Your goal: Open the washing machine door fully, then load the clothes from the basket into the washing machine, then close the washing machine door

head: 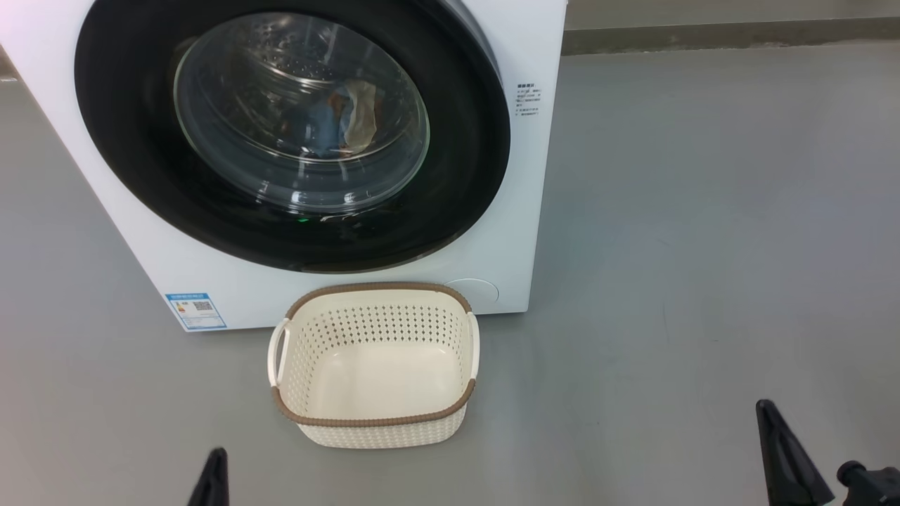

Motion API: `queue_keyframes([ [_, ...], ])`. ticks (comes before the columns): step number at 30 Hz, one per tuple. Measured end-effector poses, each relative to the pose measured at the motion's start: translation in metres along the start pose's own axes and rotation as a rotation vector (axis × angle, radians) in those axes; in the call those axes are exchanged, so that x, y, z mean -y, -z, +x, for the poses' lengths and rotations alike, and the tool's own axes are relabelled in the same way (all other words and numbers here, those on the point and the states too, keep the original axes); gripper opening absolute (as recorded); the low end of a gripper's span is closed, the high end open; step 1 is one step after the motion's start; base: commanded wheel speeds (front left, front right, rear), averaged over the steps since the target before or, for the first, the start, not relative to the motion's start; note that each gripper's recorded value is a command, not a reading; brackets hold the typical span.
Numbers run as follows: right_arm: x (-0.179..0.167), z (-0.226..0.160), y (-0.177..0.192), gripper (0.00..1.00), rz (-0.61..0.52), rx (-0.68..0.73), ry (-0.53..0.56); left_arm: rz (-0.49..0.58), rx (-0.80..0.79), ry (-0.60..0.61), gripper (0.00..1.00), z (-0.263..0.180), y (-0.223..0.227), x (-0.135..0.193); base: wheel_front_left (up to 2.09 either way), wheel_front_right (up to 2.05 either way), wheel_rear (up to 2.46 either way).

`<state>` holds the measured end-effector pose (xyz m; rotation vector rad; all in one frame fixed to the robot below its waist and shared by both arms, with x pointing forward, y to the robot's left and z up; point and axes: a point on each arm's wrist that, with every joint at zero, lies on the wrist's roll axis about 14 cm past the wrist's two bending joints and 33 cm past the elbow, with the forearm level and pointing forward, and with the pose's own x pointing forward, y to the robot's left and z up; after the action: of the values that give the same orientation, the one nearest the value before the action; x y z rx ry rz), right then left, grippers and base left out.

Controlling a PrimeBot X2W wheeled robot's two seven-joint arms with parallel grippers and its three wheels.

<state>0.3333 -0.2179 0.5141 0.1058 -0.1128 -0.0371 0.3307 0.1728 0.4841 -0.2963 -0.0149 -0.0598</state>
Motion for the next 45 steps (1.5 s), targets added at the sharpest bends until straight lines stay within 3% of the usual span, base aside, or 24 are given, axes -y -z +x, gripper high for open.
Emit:
queue_keyframes([
  [45, 0.011, 0.006, 0.026, 0.0, 0.485, -0.098, 0.115, -0.428, -0.068, -0.112, 0.0, 0.006, 0.015, -0.017, 0.0, 0.0, 0.0],
])
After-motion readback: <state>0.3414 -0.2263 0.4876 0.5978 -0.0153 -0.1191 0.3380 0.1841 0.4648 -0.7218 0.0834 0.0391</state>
